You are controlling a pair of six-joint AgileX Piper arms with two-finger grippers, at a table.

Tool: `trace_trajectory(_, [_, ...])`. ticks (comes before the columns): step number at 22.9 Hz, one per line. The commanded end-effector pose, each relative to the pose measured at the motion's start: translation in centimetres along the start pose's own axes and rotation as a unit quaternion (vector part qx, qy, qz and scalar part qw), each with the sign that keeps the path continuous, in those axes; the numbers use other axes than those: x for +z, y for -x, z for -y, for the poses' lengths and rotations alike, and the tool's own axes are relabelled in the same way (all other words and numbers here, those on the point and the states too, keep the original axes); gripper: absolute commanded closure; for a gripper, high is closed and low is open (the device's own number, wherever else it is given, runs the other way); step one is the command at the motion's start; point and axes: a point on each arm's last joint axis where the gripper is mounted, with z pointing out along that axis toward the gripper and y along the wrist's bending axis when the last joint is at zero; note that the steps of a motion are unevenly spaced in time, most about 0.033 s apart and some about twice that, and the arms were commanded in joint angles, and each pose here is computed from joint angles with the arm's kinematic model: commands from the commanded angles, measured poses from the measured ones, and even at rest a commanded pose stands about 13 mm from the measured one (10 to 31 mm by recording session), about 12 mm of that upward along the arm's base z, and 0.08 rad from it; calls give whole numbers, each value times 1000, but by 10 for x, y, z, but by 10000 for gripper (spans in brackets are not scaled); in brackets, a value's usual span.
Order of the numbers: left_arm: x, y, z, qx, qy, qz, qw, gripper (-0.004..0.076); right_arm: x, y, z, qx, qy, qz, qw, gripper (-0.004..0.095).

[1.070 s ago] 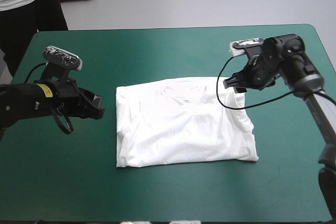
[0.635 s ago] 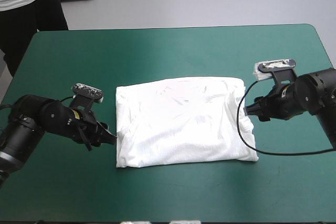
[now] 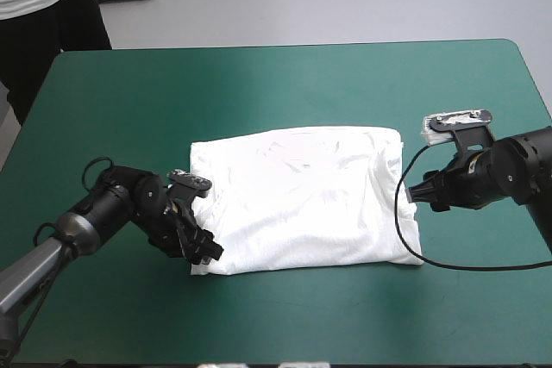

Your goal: Fold the cloth

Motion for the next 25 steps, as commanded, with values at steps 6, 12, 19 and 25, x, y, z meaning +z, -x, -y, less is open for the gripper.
trace_trajectory(6, [34, 11, 11, 16, 37, -26, 999, 266, -13, 0, 2, -4, -7, 24, 1000, 333])
trace_trajectory(12, [67, 6, 9, -4, 25, -86, 996, 300, -7, -4, 4, -9, -19, 12, 1000, 333])
trace_trajectory(19, [71, 6, 12, 7, 9, -86, 996, 694, 35, -30, -1, -7, 3, -61, 998, 333])
trace_trajectory(25, [71, 6, 11, 18, 9, -88, 996, 734, 57, -40, -7, 0, 32, -59, 998, 329])
